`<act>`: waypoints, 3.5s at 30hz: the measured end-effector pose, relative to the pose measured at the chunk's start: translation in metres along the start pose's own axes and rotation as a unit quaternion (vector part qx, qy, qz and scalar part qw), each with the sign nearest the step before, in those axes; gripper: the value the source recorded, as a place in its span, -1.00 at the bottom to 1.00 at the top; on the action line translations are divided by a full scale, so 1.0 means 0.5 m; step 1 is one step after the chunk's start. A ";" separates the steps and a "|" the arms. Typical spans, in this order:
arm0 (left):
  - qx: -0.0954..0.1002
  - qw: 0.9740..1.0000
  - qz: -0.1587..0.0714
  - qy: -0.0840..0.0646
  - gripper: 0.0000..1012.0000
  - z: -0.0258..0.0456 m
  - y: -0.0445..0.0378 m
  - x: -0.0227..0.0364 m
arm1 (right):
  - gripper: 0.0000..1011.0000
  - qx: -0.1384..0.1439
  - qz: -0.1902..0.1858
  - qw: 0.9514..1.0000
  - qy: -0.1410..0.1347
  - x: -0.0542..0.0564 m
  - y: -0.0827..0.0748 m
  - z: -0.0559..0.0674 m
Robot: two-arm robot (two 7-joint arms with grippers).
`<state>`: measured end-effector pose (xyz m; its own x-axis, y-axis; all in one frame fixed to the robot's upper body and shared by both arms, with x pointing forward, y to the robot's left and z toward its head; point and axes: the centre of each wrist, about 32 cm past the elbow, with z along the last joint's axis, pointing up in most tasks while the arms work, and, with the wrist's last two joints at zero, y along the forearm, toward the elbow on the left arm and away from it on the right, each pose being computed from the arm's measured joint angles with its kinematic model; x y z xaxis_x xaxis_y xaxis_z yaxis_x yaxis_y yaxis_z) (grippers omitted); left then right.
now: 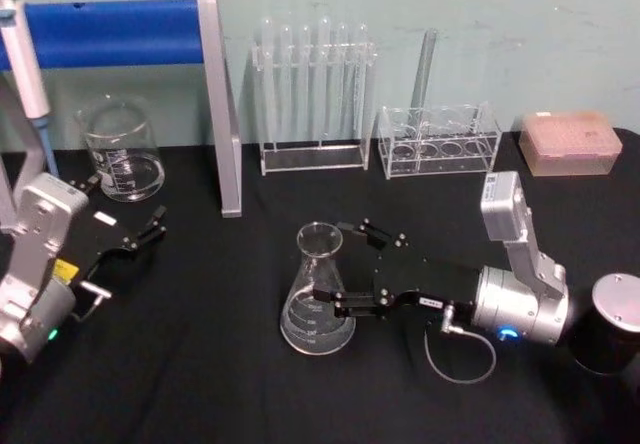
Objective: Grasp the erlenmeyer flask with one hand, shake it three times, then place it back.
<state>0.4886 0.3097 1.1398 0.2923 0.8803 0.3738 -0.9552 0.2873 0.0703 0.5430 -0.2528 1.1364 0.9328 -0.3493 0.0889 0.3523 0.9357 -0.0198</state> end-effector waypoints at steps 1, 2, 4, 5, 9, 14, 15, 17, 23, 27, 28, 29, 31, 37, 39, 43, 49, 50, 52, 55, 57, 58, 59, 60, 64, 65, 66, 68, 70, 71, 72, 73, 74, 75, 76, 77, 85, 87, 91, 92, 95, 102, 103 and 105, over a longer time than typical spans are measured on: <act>0.000 1.000 0.000 0.000 0.98 0.000 0.000 0.000 | 0.98 0.000 0.001 1.000 0.000 0.001 0.002 0.000; 0.000 1.000 0.000 0.000 0.98 0.000 0.000 0.000 | 0.98 -0.001 0.002 1.000 0.001 0.003 0.005 -0.001; 0.000 1.000 0.000 0.000 0.98 0.000 0.000 0.000 | 0.98 -0.001 0.004 1.000 0.002 0.005 0.008 -0.002; 0.000 1.000 0.000 0.000 0.98 0.000 0.000 0.000 | 0.98 -0.001 0.004 1.000 0.002 0.005 0.008 -0.002; 0.000 1.000 0.000 0.000 0.98 0.000 0.000 0.000 | 0.98 -0.002 0.006 1.000 0.003 0.008 0.013 -0.004; 0.000 1.000 0.000 0.000 0.98 0.000 0.000 0.000 | 0.98 -0.003 0.007 1.000 0.006 0.010 0.017 -0.004; 0.000 1.000 0.000 0.000 0.98 0.000 0.000 0.000 | 0.98 -0.004 0.008 1.000 0.006 0.011 0.018 -0.005; 0.000 1.000 0.000 0.000 0.98 0.000 0.000 0.000 | 0.98 -0.004 0.008 1.000 0.007 0.011 0.021 -0.005; 0.000 1.000 0.000 0.000 0.98 0.000 0.000 0.000 | 0.98 -0.005 0.010 1.000 0.008 0.013 0.032 -0.005; 0.000 1.000 0.000 0.000 0.98 0.000 0.000 0.000 | 0.98 -0.006 0.012 1.000 0.007 0.013 0.038 -0.005; 0.000 1.000 0.000 0.000 0.98 0.000 0.000 0.000 | 0.98 -0.006 0.012 1.000 0.007 0.014 0.039 -0.005; 0.000 1.000 0.000 0.000 0.98 0.000 0.000 0.000 | 0.98 -0.006 0.012 1.000 0.007 0.014 0.040 -0.006; 0.000 1.000 0.000 0.000 0.98 0.000 0.000 0.000 | 0.98 -0.007 0.012 1.000 0.006 0.014 0.042 -0.006; 0.000 1.000 0.000 0.000 0.98 0.000 0.000 0.000 | 0.98 -0.012 0.004 1.000 0.008 0.013 0.044 -0.006; 0.000 1.000 0.000 0.000 0.98 0.000 0.000 0.000 | 0.98 -0.012 0.004 1.000 0.008 0.013 0.044 -0.006; 0.000 1.000 0.000 0.000 0.98 0.000 0.000 0.000 | 0.98 -0.012 0.005 1.000 0.008 0.013 0.043 -0.006; 0.000 1.000 0.000 0.000 0.98 0.000 0.000 0.000 | 0.98 -0.011 0.005 1.000 0.007 0.013 0.043 -0.005; 0.000 1.000 0.000 0.000 0.98 0.000 0.000 0.000 | 0.98 -0.011 0.005 1.000 0.007 0.013 0.043 -0.005; 0.000 1.000 0.000 0.000 0.98 0.000 0.000 0.000 | 0.98 -0.011 0.006 1.000 0.007 0.014 0.043 -0.005; 0.000 1.000 0.000 0.000 0.98 0.000 0.000 0.000 | 0.98 -0.011 0.006 1.000 0.007 0.013 0.043 -0.005; 0.000 1.000 0.000 0.000 0.98 0.000 0.000 0.000 | 0.98 -0.011 0.006 1.000 0.007 0.013 0.043 -0.005; 0.000 1.000 0.000 0.000 0.98 0.000 0.000 0.000 | 0.98 -0.011 0.006 1.000 0.007 0.013 0.043 -0.005; 0.000 1.000 0.000 0.000 0.98 0.000 0.000 0.000 | 0.98 -0.011 0.006 1.000 0.007 0.013 0.043 -0.005; 0.000 1.000 0.000 0.000 0.98 0.000 0.000 0.000 | 0.98 -0.011 0.006 1.000 0.007 0.013 0.042 -0.005; 0.000 1.000 0.000 0.000 0.98 0.000 0.000 0.000 | 0.98 -0.010 0.006 1.000 0.007 0.013 0.042 -0.005; 0.000 1.000 0.000 0.000 0.98 0.000 0.000 0.000 | 0.98 -0.010 0.006 1.000 0.007 0.013 0.042 -0.005; 0.000 1.000 0.000 0.000 0.98 0.000 0.000 0.000 | 0.98 -0.010 0.006 1.000 0.007 0.013 0.042 -0.005; 0.000 1.000 0.000 0.000 0.98 0.000 0.000 0.000 | 0.98 -0.010 0.007 1.000 0.007 0.013 0.042 -0.005; 0.000 1.000 0.000 0.000 0.98 0.000 0.000 0.000 | 0.98 -0.010 0.007 1.000 0.007 0.013 0.042 -0.005; 0.000 1.000 0.000 0.000 0.98 0.000 0.000 0.000 | 0.98 -0.010 0.007 1.000 0.007 0.013 0.042 -0.005; 0.000 1.000 0.000 0.000 0.98 0.000 0.000 0.000 | 0.98 -0.010 0.007 1.000 0.007 0.013 0.042 -0.005; 0.000 1.000 0.000 0.000 0.98 0.000 0.000 0.000 | 0.98 -0.010 0.007 1.000 0.007 0.013 0.042 -0.005; 0.000 1.000 0.000 0.000 0.98 0.000 0.000 0.000 | 0.98 -0.010 0.007 1.000 0.007 0.013 0.042 -0.005; 0.000 1.000 0.000 0.000 0.98 0.000 0.000 0.000 | 0.95 -0.010 0.007 1.000 0.007 0.013 0.042 -0.005; 0.000 1.000 0.000 0.000 0.98 0.000 0.000 0.000 | 0.91 -0.010 0.007 1.000 0.007 0.013 0.042 -0.005; 0.000 1.000 0.000 0.000 0.98 0.000 0.000 0.000 | 0.88 -0.010 0.007 1.000 0.007 0.013 0.042 -0.005; 0.000 1.000 0.000 0.000 0.98 0.000 0.000 0.000 | 0.51 -0.010 0.007 1.000 0.007 0.013 0.042 -0.005; 0.000 1.000 0.000 0.000 0.98 0.000 0.000 0.000 | 0.36 -0.010 0.007 1.000 0.007 0.013 0.042 -0.005; 0.000 1.000 0.000 0.000 0.98 0.000 0.000 0.000 | 0.12 -0.010 0.007 1.000 0.007 0.013 0.042 -0.005; 0.000 1.000 0.000 0.000 0.98 0.000 0.000 0.000 | 0.08 -0.010 0.007 1.000 0.007 0.013 0.042 -0.005; 0.000 1.000 0.000 0.000 0.98 0.000 0.000 0.000 | -0.09 -0.010 0.007 1.000 0.007 0.013 0.043 -0.005; 0.000 1.000 0.000 0.000 0.98 0.000 0.000 0.000 | -0.11 -0.010 0.007 1.000 0.007 0.013 0.043 -0.005; 0.000 1.000 0.000 0.000 0.98 0.000 0.000 0.000 | -0.11 -0.010 0.007 1.000 0.007 0.013 0.042 -0.005; 0.000 1.000 0.000 0.000 0.98 0.000 0.000 0.000 | -0.11 -0.010 0.007 1.000 0.007 0.013 0.043 -0.005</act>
<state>0.4886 0.3097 1.1398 0.2923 0.8803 0.3738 -0.9552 0.2873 0.0703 0.5568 -0.2354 1.1339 0.9384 -0.3371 0.0752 0.3407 0.9393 -0.0408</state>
